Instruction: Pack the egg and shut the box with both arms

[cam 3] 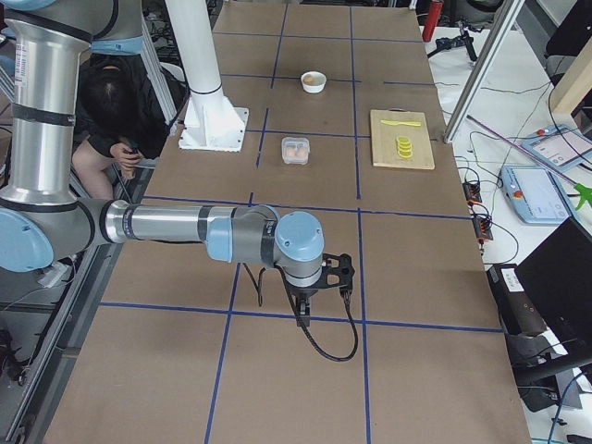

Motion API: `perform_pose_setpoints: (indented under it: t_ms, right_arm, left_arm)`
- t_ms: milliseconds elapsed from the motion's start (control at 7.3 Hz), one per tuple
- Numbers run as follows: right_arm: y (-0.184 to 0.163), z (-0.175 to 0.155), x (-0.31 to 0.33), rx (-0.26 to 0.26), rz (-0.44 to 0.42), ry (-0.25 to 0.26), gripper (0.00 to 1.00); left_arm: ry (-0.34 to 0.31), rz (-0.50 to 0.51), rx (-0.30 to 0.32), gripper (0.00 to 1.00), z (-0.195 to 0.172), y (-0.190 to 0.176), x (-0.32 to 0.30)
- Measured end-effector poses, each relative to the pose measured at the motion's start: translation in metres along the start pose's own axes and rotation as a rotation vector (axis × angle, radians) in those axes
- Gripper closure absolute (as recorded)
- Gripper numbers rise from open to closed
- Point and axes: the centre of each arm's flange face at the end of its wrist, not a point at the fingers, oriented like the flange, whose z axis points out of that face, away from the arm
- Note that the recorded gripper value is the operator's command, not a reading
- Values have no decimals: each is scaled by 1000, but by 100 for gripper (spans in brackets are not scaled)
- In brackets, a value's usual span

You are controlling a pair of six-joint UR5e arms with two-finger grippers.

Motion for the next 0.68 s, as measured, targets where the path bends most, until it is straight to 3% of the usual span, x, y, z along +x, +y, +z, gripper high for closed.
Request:
perform_pose_setpoints:
  t_ms: [274, 685]
  right_arm:
    - [0, -1, -1, 2, -1, 0, 0]
    - [-1, -4, -4, 9, -5, -4, 0]
  left_arm:
    - [-4, 10, 12, 0, -6, -8, 3]
    - [-26, 121, 117, 0, -45, -62, 32]
